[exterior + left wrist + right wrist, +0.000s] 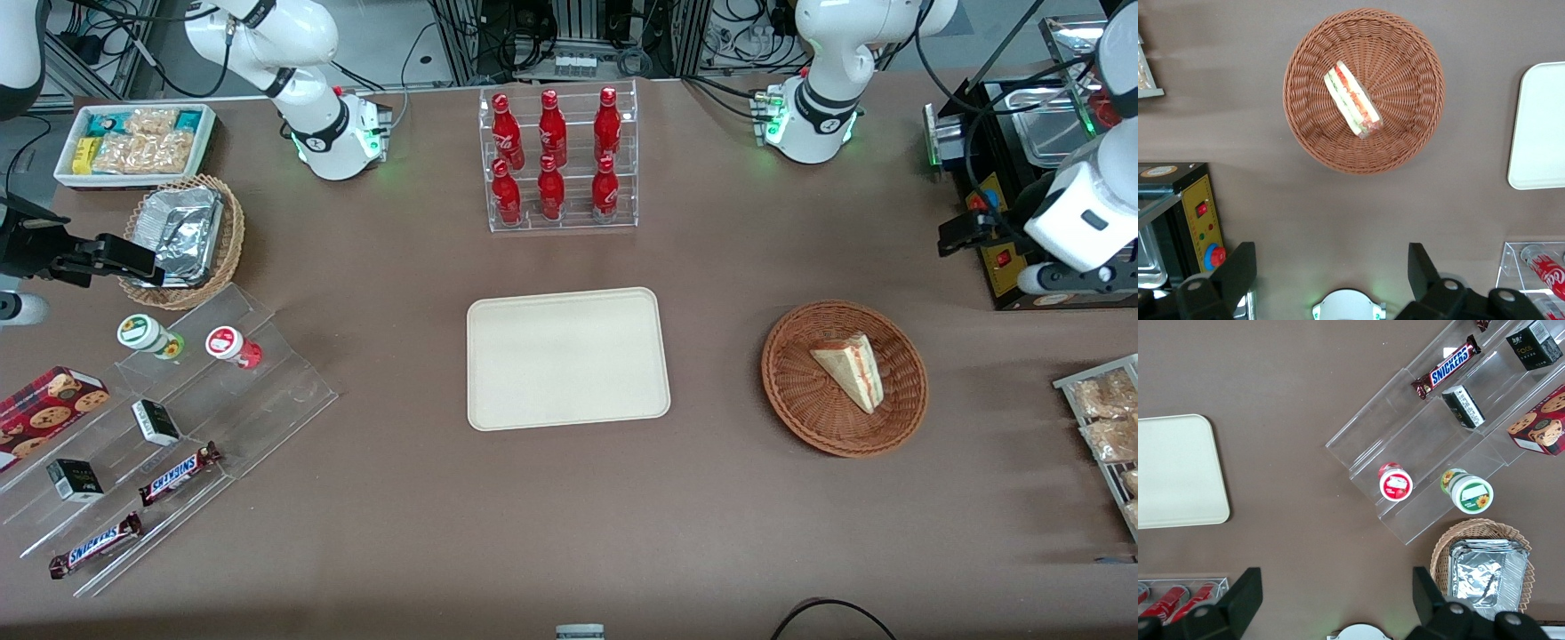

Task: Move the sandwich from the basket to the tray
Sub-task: 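Move the left gripper over the wicker basket toward the wrapped sandwich, then lower the left gripper onto the sandwich and close it on the wrapper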

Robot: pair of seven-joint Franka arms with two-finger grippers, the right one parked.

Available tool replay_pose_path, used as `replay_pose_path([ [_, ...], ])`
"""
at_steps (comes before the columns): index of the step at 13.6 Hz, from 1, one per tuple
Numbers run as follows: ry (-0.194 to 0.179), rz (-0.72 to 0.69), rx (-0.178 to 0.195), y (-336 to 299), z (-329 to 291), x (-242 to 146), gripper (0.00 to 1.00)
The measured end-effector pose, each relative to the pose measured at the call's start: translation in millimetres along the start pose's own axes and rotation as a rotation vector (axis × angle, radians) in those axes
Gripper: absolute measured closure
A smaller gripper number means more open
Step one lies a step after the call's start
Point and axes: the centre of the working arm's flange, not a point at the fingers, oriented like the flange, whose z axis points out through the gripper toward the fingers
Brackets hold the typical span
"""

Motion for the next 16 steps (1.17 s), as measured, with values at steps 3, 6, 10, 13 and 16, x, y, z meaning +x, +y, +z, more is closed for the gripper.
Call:
replay_pose_path([
  [3, -0.006, 0.002, 0.000, 1, 44, 17, 0.00],
  [6, 0.010, 0.004, -0.002, 3, 104, 32, 0.00],
  [10, 0.004, -0.027, -0.004, 4, 175, 44, 0.00],
  [13, 0.006, -0.040, -0.006, 6, 219, 59, 0.00],
  [16, 0.005, -0.080, -0.007, 9, 243, 66, 0.00],
])
